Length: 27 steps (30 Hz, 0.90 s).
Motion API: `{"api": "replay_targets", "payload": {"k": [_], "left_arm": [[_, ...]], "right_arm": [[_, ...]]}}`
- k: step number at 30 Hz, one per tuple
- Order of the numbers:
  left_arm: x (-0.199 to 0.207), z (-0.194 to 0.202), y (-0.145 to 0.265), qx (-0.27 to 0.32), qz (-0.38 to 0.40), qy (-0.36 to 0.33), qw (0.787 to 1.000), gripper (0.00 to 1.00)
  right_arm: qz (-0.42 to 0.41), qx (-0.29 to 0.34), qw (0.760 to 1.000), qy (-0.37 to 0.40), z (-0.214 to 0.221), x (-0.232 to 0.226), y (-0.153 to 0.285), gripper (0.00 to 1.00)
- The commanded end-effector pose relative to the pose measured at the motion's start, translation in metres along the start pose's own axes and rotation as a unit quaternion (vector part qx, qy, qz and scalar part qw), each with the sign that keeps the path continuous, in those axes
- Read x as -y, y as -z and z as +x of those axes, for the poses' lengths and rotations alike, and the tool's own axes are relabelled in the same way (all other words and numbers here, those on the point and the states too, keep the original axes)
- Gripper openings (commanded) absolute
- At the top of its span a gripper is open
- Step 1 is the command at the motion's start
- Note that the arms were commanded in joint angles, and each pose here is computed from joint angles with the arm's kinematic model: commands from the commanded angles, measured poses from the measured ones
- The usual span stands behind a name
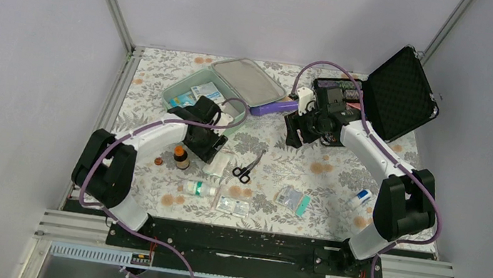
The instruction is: Organize the medicine kit
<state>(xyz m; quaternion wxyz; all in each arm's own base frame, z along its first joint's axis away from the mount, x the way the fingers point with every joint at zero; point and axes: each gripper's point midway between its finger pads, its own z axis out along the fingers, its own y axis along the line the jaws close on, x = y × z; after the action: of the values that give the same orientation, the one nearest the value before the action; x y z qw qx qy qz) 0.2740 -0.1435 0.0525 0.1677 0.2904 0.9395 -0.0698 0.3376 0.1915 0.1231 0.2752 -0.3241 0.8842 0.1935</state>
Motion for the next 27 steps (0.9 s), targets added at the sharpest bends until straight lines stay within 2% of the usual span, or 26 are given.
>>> {"api": "replay_targets", "payload": {"k": [1, 6, 12, 18, 22, 27], "left_arm": [[-0.002, 0.009, -0.003, -0.012, 0.000, 0.057, 0.998, 0.57], [0.002, 0.019, -0.011, -0.032, 0.022, 0.076, 0.996, 0.56], [0.016, 0.026, -0.023, -0.049, 0.077, 0.044, 0.995, 0.51], [0.020, 0.032, -0.034, -0.066, 0.096, 0.042, 0.992, 0.39], [0.026, 0.033, -0.033, -0.067, 0.126, 0.029, 0.989, 0.40], [0.027, 0.034, -0.024, -0.051, 0.145, 0.023, 0.988, 0.49]], "right_arm": [[0.002, 0.034, 0.999, 0.005, -0.026, 0.003, 0.007, 0.71], [0.001, 0.034, 0.999, 0.002, -0.027, 0.002, 0.006, 0.71], [0.002, 0.032, 0.999, 0.001, -0.024, 0.002, 0.006, 0.71], [0.001, 0.026, 1.000, -0.001, -0.018, 0.001, 0.005, 0.71], [0.000, 0.025, 1.000, -0.002, -0.018, 0.002, 0.004, 0.71], [-0.002, 0.027, 1.000, -0.004, -0.022, 0.002, 0.003, 0.71]]}}
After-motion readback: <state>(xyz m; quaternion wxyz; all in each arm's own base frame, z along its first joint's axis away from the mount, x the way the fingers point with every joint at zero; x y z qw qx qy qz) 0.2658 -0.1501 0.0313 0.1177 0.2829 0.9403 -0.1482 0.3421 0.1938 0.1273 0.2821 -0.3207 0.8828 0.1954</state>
